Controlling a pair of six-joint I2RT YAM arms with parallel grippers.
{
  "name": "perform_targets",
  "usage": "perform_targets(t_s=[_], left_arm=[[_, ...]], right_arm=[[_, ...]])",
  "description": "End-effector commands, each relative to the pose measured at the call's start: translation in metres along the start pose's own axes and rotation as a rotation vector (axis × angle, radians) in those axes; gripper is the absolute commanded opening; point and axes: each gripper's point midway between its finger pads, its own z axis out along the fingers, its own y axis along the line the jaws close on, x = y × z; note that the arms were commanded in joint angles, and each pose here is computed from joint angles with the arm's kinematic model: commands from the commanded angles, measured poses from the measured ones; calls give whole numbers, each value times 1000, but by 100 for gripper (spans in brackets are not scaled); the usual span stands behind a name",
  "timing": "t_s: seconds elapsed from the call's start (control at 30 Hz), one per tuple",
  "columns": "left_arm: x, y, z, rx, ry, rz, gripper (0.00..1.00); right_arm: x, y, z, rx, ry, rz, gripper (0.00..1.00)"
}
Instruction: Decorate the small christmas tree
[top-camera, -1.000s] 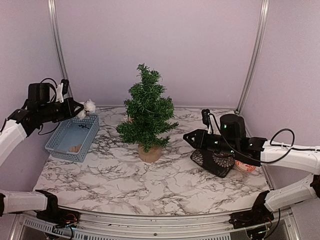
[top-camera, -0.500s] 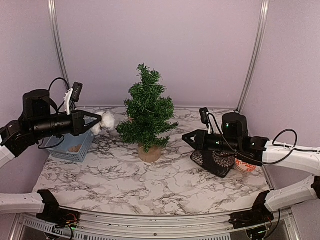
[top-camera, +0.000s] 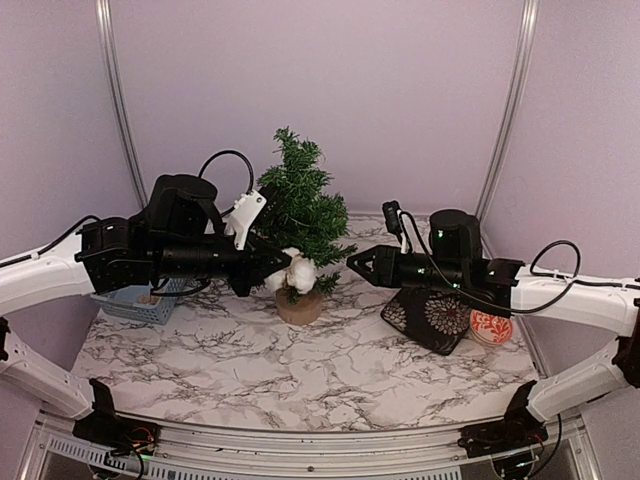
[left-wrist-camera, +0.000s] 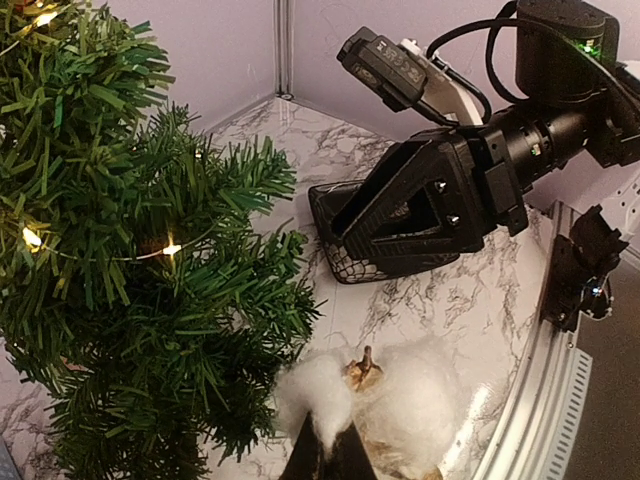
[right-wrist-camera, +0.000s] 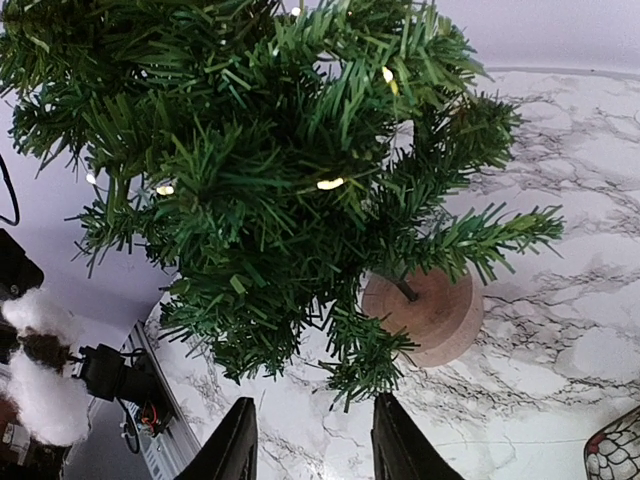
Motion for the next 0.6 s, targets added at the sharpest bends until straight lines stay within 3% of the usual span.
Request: perform_targets(t_s=[0.0,0.27,0.57], left_arm=[[-22,16,12,-113,-72,130,0],[-21,45,23,-286,-92,225,0],[4,50,43,-267,-39,277,0]], right_arm=[[-17,21,6,-66,-37,-8,38],[-15,21,16,-78,-29,13,39],[-14,20,20,-77,-24,11,39]])
